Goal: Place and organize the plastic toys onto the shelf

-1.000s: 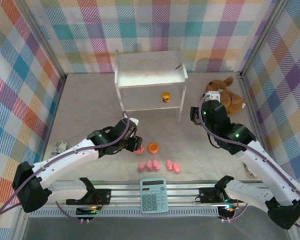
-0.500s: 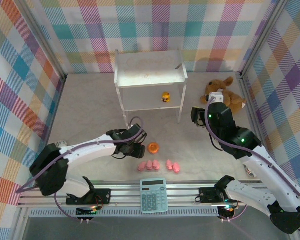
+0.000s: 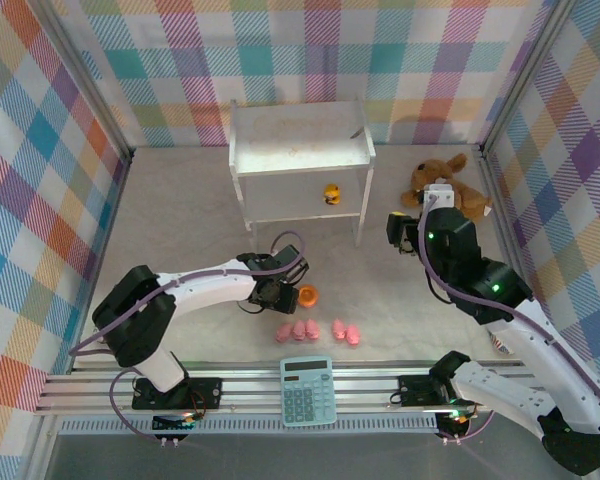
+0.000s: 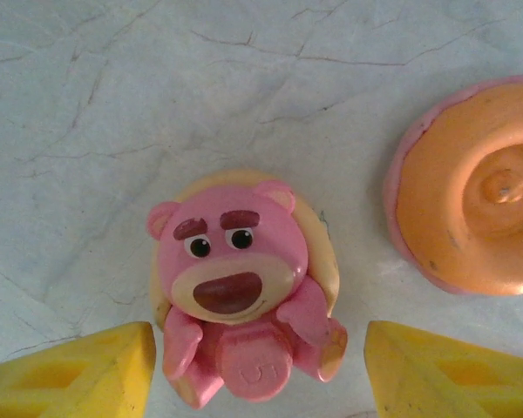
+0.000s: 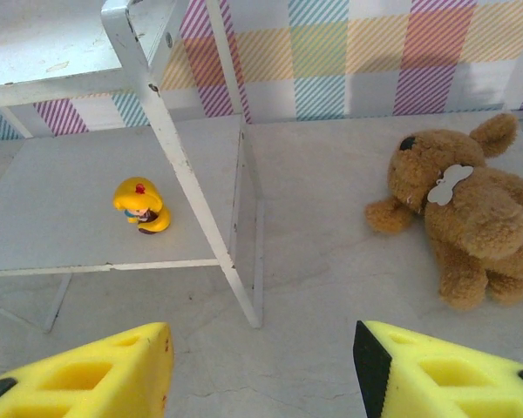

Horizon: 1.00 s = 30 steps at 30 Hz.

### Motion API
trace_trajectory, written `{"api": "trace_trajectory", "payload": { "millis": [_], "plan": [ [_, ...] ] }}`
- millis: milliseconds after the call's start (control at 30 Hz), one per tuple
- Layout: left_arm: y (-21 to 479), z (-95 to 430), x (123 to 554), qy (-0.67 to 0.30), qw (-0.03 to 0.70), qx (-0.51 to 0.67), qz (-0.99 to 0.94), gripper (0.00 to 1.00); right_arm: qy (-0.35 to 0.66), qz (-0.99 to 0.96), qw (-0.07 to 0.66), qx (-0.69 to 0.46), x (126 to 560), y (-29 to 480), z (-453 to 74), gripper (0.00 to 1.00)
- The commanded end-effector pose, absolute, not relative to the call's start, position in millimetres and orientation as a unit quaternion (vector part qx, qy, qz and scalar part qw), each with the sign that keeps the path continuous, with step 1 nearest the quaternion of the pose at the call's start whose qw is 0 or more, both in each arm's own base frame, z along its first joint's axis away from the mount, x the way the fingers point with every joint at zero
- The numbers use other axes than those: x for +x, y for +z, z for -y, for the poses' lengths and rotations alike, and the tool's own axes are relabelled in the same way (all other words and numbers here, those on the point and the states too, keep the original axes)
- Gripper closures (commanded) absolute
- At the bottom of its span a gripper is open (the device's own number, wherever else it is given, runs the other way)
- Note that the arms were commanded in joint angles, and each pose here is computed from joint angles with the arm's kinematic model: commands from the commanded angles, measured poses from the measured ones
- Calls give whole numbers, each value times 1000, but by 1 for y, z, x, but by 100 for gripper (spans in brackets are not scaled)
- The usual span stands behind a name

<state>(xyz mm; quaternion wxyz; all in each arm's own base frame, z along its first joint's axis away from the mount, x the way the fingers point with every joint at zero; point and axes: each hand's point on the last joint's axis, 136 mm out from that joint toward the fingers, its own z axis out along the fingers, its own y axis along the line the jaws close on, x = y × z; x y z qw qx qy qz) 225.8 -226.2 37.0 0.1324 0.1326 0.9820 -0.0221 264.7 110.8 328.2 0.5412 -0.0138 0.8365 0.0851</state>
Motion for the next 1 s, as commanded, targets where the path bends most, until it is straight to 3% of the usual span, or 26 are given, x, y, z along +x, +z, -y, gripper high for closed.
{"api": "trace_trajectory", "payload": {
  "millis": [0, 433, 667, 967],
  "plan": [
    [33, 229, 224, -19, 131, 123, -983, 36, 91, -826, 556, -17, 266, 337, -111, 42],
    [17, 223, 226, 1, 133, 123, -983, 40, 86, -825, 558, -17, 269, 339, -109, 42],
    [20, 220, 229, 1, 151, 127, -980, 56, 86, -824, 560, -17, 271, 340, -109, 42],
    [52, 219, 238, -2, 187, 136, -973, 57, 86, -824, 560, -17, 272, 341, -110, 42]
  ]
}}
